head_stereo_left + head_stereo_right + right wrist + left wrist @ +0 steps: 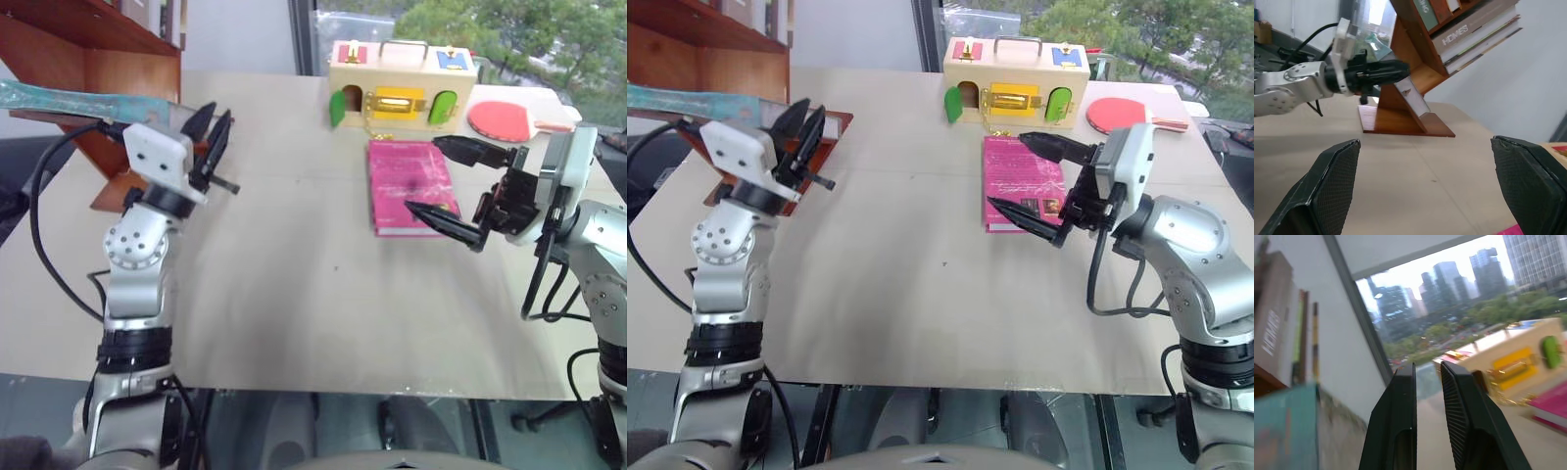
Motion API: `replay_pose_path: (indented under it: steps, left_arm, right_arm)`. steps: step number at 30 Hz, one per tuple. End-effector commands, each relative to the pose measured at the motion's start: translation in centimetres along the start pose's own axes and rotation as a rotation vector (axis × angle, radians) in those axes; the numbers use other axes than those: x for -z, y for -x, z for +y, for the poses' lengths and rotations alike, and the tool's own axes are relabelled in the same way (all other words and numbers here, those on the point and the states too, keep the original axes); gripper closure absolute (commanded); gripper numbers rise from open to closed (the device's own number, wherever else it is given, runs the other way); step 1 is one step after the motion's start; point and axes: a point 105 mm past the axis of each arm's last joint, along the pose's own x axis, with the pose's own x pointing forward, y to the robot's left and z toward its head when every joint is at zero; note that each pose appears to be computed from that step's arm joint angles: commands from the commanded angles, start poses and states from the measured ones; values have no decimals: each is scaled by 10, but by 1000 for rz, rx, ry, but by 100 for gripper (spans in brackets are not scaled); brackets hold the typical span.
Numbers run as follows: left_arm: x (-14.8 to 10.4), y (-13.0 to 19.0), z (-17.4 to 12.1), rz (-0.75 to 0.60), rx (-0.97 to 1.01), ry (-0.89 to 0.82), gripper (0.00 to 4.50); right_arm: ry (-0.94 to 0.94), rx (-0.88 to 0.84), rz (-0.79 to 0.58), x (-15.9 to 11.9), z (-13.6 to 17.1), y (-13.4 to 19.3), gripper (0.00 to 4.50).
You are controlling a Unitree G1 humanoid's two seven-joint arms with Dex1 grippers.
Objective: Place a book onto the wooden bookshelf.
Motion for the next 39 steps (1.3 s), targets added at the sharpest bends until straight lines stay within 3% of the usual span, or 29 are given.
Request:
replay_pose_path:
  steps: [1,5,11,15,23,25,28,31,34,36,37,39]
  left_arm:
    - [5,1,31,28,-179,-55,361]
    - [10,11,44,51,-236,-38,361]
    - [5,14,14,18,-109,38,361]
    - [14,28,-22,53,47,108,361]
    - [33,51,-32,154,125,151,361]
    - [35,57,-33,170,160,166,361]
    - [36,79,-41,216,283,261,361]
    - [29,105,-41,232,372,354,279]
    - [38,139,-36,357,424,379,139]
    - [38,155,-25,413,417,384,33]
    - [38,163,-22,449,431,405,4]
    - [36,175,-20,487,464,421,4]
  right_arm:
    - [38,11,-33,-15,3,1,0]
    - [26,15,-44,-14,7,-2,0]
    - [16,8,-88,-19,10,-7,0]
    - [7,-29,-129,-25,16,-11,0]
    - [-14,-60,-171,-32,20,-16,0]
    - [-44,-53,-137,-25,20,-15,0]
    - [-73,-9,41,8,15,1,0]
    - [-80,57,190,34,11,28,0]
    - [-167,223,331,58,-2,67,0]
    - [-176,250,466,75,6,95,0]
    - [-177,263,521,81,9,108,0]
    - [-165,288,575,85,11,124,0]
